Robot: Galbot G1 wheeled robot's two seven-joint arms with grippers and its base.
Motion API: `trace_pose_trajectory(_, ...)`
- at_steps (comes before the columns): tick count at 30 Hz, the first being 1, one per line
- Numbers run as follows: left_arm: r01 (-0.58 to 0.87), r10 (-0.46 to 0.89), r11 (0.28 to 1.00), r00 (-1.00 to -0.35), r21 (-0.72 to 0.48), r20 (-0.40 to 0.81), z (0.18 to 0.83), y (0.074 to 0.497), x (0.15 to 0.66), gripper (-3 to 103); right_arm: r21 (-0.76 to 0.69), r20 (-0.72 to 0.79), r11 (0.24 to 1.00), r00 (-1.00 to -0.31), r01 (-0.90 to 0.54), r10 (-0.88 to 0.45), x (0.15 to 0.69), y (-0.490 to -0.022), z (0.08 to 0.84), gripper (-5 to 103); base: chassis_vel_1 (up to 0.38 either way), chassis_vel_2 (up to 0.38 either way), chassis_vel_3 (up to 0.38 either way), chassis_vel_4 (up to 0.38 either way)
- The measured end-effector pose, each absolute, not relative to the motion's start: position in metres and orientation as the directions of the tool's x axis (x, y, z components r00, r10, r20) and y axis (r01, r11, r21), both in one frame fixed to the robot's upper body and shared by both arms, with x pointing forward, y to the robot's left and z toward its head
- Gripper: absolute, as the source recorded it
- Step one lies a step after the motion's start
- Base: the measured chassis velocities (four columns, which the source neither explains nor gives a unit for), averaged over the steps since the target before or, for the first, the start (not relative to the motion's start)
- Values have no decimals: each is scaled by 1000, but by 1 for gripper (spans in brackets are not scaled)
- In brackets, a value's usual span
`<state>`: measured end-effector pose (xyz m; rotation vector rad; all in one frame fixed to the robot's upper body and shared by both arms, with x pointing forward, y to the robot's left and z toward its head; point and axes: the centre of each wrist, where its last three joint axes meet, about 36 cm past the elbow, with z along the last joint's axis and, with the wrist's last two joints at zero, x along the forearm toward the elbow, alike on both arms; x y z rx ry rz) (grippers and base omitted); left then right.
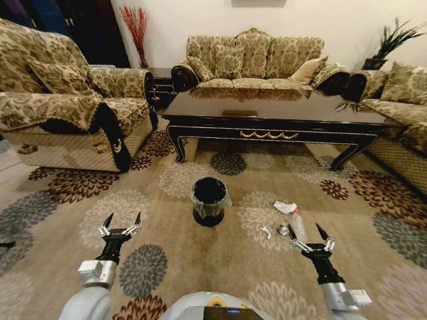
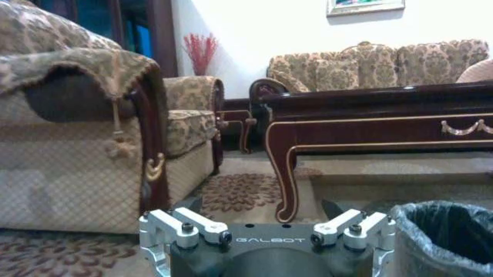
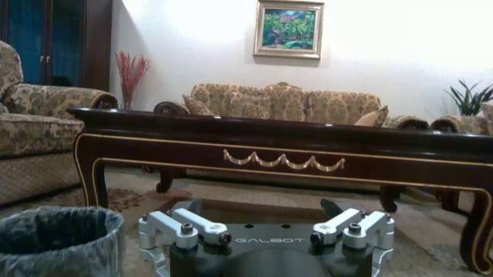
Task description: Move to the front of the table and pick up the trash from the floor, then place it into the trash bin.
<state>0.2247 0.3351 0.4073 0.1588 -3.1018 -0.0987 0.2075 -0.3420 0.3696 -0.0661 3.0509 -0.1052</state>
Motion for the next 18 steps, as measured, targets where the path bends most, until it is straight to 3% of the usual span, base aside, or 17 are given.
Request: trace_pose_trajectory(18, -7, -9, 998, -1000, 67, 17, 414, 307, 236, 100, -49, -100, 999, -995, -3, -8, 213, -335, 373, 100, -140, 139, 144, -136)
